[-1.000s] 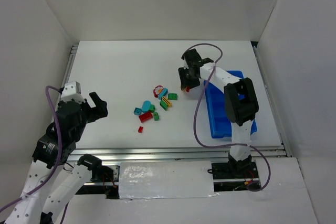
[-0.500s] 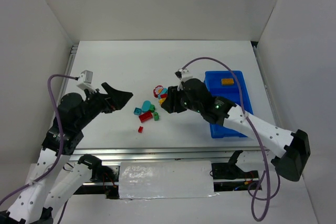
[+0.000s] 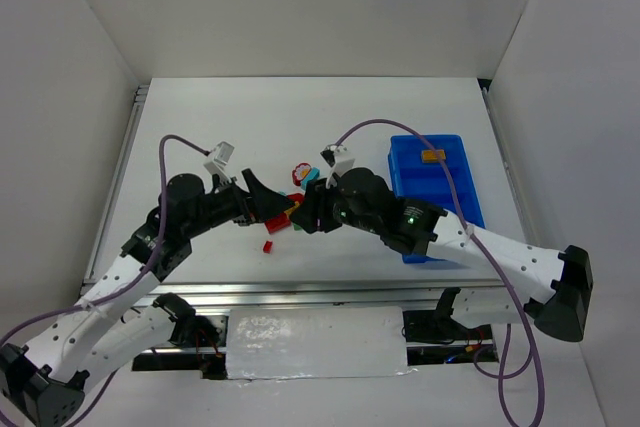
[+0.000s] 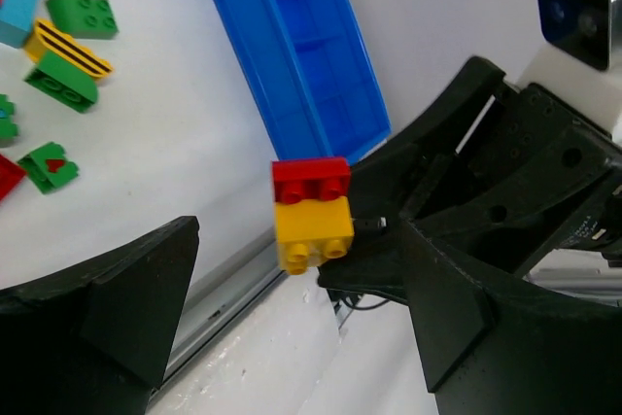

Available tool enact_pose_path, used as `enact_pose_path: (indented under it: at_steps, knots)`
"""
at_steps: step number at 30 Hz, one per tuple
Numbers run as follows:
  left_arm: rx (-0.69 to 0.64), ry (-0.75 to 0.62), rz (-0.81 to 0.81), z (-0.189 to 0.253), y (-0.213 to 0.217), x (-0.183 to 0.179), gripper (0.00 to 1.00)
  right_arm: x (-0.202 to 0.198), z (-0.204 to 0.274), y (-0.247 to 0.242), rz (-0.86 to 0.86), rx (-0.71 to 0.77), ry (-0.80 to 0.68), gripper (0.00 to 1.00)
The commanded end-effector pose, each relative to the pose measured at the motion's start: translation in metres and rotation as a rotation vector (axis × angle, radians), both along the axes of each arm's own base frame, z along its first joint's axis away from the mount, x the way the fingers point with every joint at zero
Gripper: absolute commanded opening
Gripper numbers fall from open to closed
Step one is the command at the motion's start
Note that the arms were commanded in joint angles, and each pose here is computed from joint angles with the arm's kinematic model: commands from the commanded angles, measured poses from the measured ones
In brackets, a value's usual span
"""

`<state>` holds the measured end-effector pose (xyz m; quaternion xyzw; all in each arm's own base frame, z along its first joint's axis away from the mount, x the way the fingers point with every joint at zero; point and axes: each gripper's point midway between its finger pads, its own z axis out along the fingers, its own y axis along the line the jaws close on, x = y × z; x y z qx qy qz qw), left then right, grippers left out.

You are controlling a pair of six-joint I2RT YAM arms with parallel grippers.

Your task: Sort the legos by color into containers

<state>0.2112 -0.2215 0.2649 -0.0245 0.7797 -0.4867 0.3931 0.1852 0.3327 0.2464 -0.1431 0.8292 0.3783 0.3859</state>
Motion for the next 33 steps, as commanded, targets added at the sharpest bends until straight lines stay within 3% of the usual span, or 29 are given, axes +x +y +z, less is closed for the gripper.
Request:
enact_pose_path:
  at_steps: [1, 15, 24, 33]
  knots:
    - [-0.055, -0.088, -0.051, 0.028, -0.017, -0.003, 0.95, 0.009, 0.028, 0.007, -0.039, 0.061, -0.045, 0.10]
    - [-0.031, -0.064, -0.089, 0.009, -0.039, -0.005, 0.80, -0.003, 0.043, 0.019, 0.032, 0.142, -0.029, 0.11]
    - [-0.018, -0.066, 0.124, 0.022, 0.000, 0.001, 0.90, 0.003, 0.031, 0.006, -0.041, 0.111, -0.040, 0.11]
    - [-0.081, -0.118, 0.165, 0.045, 0.016, -0.009, 0.93, 0.006, 0.023, 0.006, -0.059, 0.093, -0.030, 0.11]
